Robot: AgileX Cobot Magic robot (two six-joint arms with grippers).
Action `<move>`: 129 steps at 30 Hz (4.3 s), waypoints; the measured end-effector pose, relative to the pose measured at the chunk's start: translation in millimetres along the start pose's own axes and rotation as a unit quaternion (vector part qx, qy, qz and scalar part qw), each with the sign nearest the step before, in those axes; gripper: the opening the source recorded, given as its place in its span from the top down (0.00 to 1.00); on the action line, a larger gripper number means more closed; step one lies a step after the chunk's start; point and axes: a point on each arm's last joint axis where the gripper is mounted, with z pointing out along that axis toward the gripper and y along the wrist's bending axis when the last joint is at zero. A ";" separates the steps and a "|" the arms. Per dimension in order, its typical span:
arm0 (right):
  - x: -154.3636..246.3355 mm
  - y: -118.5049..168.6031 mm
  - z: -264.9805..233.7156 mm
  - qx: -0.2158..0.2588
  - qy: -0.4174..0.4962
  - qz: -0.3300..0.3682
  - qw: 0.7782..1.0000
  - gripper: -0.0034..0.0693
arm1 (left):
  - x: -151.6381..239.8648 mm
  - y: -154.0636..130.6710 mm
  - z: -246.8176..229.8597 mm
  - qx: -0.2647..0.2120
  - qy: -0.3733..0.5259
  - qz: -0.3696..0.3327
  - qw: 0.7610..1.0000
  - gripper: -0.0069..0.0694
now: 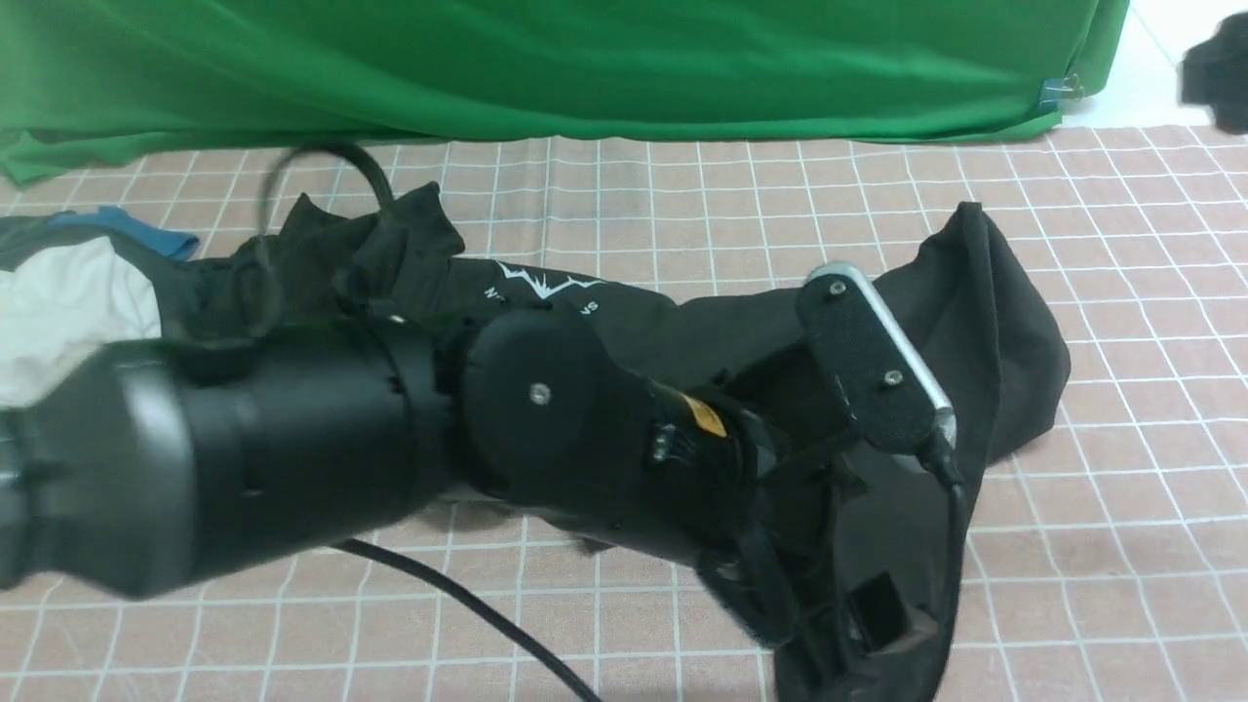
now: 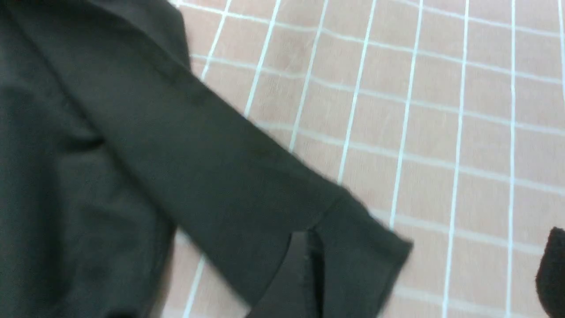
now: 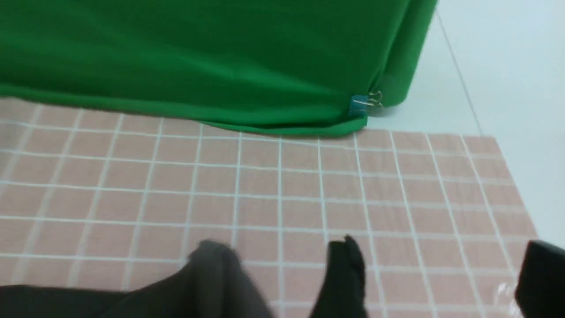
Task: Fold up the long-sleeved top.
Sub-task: Spread the long sleeves with your arms and place them on the tabletop
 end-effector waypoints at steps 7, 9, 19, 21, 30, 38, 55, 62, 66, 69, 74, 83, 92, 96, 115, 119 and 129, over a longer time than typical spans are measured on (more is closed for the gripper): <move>28.3 73.8 -30.1 -0.139 0.140 -0.053 0.979 0.59 | 24.1 29.0 -107.0 -0.160 0.076 -0.109 0.978 0.36; 45.5 118.2 -31.6 -0.200 0.176 -0.108 0.958 0.64 | 36.6 32.6 -149.8 -0.212 0.071 -0.161 0.961 0.64; 116.7 314.3 -14.6 -0.338 0.198 -0.336 0.856 0.56 | 63.3 -4.4 -240.8 -0.292 0.013 -0.221 0.931 0.89; 115.5 340.0 -3.5 -0.338 0.199 -0.355 0.849 0.52 | 65.0 -11.3 -246.9 -0.292 0.004 -0.222 0.930 0.89; 122.4 398.8 50.7 -0.302 0.225 -0.391 0.840 0.34 | 73.8 -23.4 -251.1 -0.273 0.038 -0.235 0.932 0.89; 154.6 408.8 74.7 -0.294 0.254 -0.400 0.830 0.31 | 74.1 -23.8 -251.0 -0.271 0.040 -0.236 0.932 0.89; 151.2 405.0 83.1 -0.244 0.205 -0.475 0.821 0.88 | 73.9 -25.4 -250.1 -0.261 0.044 -0.225 0.938 0.89; 90.0 371.0 24.9 -0.223 0.223 -0.472 0.823 0.88 | 73.6 -32.3 -253.0 -0.262 0.055 -0.159 0.950 0.89; 55.6 338.8 -17.8 -0.225 0.205 -0.459 0.834 0.88 | 76.0 -33.4 -257.9 -0.282 0.062 -0.139 0.947 0.89; 37.4 303.3 -53.8 -0.227 0.191 -0.439 0.848 0.88 | 76.0 -32.4 -259.3 -0.291 0.057 -0.146 0.944 0.89; 37.1 230.8 -104.6 -0.212 0.187 -0.405 0.869 0.88 | 74.2 -31.3 -259.6 -0.297 0.044 -0.151 0.942 0.89; 76.9 112.4 -155.2 -0.164 0.171 -0.314 0.919 0.88 | 72.0 -28.7 -256.0 -0.291 0.044 -0.150 0.944 0.89; 114.7 23.7 -163.4 -0.071 0.172 -0.180 0.966 0.88 | 56.8 7.7 -201.8 -0.220 0.094 -0.170 0.956 0.89; 119.0 16.8 -160.7 -0.058 0.189 -0.162 0.967 0.88 | 54.4 32.8 -166.5 -0.200 0.124 -0.177 0.956 0.89; 116.8 25.1 -160.4 -0.105 0.170 -0.161 0.967 0.88 | 150.7 239.2 -56.4 -0.240 0.101 -0.399 0.879 0.28; 116.9 26.5 -160.7 -0.113 0.170 -0.158 0.966 0.88 | 157.0 255.8 -38.2 -0.229 0.103 -0.399 0.882 0.21; 116.1 27.5 -160.6 -0.117 0.164 -0.157 0.967 0.88 | 170.3 265.2 -17.3 -0.212 0.117 -0.399 0.884 0.60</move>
